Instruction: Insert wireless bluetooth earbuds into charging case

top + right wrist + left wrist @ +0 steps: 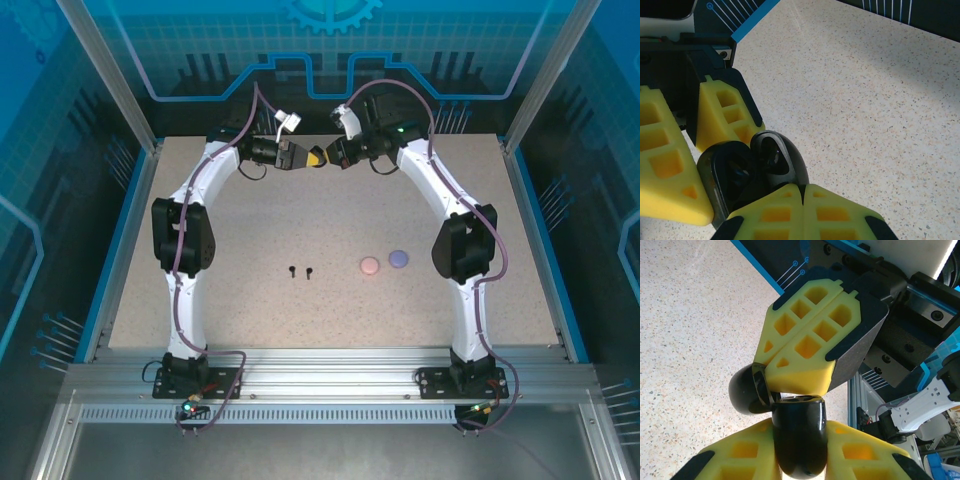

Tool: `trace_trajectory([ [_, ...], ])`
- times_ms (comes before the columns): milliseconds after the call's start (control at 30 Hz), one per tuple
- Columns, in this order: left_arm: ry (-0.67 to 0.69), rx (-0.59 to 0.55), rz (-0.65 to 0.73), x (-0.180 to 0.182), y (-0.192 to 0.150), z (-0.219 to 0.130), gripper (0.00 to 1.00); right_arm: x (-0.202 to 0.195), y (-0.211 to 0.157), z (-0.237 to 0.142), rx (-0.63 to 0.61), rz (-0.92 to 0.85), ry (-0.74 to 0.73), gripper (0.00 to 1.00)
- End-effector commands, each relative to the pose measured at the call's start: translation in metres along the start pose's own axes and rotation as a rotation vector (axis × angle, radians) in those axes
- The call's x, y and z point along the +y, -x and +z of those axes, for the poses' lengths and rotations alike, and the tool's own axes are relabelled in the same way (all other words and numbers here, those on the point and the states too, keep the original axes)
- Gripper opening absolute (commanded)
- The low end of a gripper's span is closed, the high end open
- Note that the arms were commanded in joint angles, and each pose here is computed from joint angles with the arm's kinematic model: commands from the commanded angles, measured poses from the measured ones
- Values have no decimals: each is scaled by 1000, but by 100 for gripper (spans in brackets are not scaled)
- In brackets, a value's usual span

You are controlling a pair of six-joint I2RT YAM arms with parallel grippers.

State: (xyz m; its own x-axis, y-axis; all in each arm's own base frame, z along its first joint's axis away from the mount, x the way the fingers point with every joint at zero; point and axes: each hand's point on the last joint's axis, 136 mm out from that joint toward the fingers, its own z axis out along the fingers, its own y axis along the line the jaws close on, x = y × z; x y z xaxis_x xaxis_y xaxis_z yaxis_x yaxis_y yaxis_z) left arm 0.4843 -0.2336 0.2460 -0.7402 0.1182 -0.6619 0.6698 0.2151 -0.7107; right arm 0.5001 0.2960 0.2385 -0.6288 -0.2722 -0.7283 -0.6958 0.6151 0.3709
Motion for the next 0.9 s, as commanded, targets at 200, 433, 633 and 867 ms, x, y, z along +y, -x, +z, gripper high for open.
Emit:
trace_trajectory([
  [200, -31, 9, 39, -10, -2, 5, 0, 16, 32, -25, -93, 0, 11, 8],
  [433, -12, -5, 47, -14, -5, 1, 0, 30, 46, -54, -151, 6, 15, 35],
  [633, 18, -40, 45, -16, -7, -6, 0, 40, 53, -92, -230, 33, -15, 56],
  [867, 57, -104, 58, -35, -11, -22, 0, 46, 40, -133, -304, 111, -98, 66],
])
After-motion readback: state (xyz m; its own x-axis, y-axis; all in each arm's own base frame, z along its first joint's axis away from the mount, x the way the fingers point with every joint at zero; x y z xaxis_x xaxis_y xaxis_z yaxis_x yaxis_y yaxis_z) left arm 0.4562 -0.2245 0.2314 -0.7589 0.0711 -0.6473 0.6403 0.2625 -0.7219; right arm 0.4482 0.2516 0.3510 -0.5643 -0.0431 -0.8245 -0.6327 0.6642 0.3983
